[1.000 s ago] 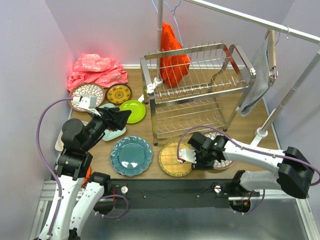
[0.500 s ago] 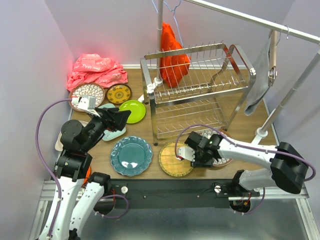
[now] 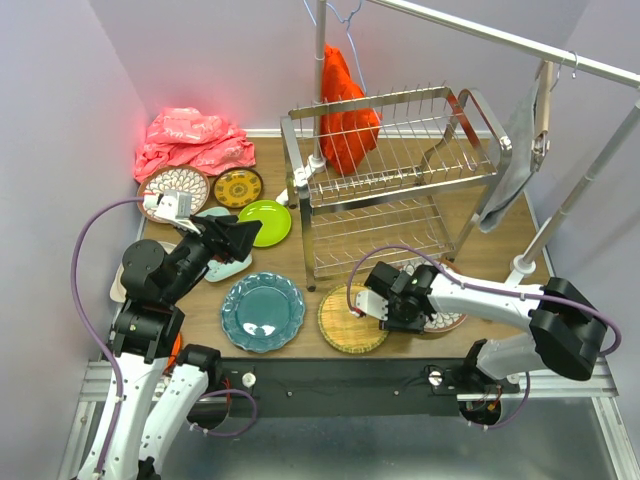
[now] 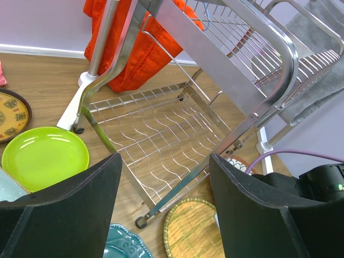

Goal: Load the plates into the dish rack

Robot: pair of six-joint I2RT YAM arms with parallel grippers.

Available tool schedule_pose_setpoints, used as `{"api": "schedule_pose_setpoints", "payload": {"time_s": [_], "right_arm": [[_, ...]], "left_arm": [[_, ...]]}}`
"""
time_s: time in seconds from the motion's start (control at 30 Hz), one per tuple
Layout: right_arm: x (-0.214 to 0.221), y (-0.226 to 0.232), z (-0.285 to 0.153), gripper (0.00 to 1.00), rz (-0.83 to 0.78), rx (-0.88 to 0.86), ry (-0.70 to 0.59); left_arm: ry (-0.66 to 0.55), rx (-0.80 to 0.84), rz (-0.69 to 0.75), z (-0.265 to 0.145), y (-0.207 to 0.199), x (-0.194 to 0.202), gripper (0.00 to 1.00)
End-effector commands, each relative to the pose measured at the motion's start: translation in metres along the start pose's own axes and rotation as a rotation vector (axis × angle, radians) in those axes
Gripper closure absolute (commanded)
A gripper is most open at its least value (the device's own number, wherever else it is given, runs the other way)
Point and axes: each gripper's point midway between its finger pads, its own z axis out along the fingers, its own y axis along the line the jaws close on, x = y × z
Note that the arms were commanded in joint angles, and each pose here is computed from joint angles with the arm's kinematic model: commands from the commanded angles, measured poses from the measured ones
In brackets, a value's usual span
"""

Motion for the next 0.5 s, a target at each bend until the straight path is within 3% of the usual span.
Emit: {"api": "schedule_pose_setpoints", "payload": {"time_s": [0.0,0.23,0.47], "right_arm": [[-0.0024,0.0032,0.0114,0.61,0.001,-0.015,-0.005],[-0.0028,0.0031,0.0113,0.64,-0.001,-0.014,-0.013],[-0.0058,0.0036,0.0082,0.77,-0.003,-0.014,-0.034]], "left_arm": [[-0.010,-0.011,0.019,-0.0022,0.0004,-0.0037,0.25],[-0.013,-0.006,0.014,-0.0025,-0.0002,-0.0032,0.25],[-0.015,-0.007,0.015,-0.0042,-0.0008,-0.0036,0.25]]}}
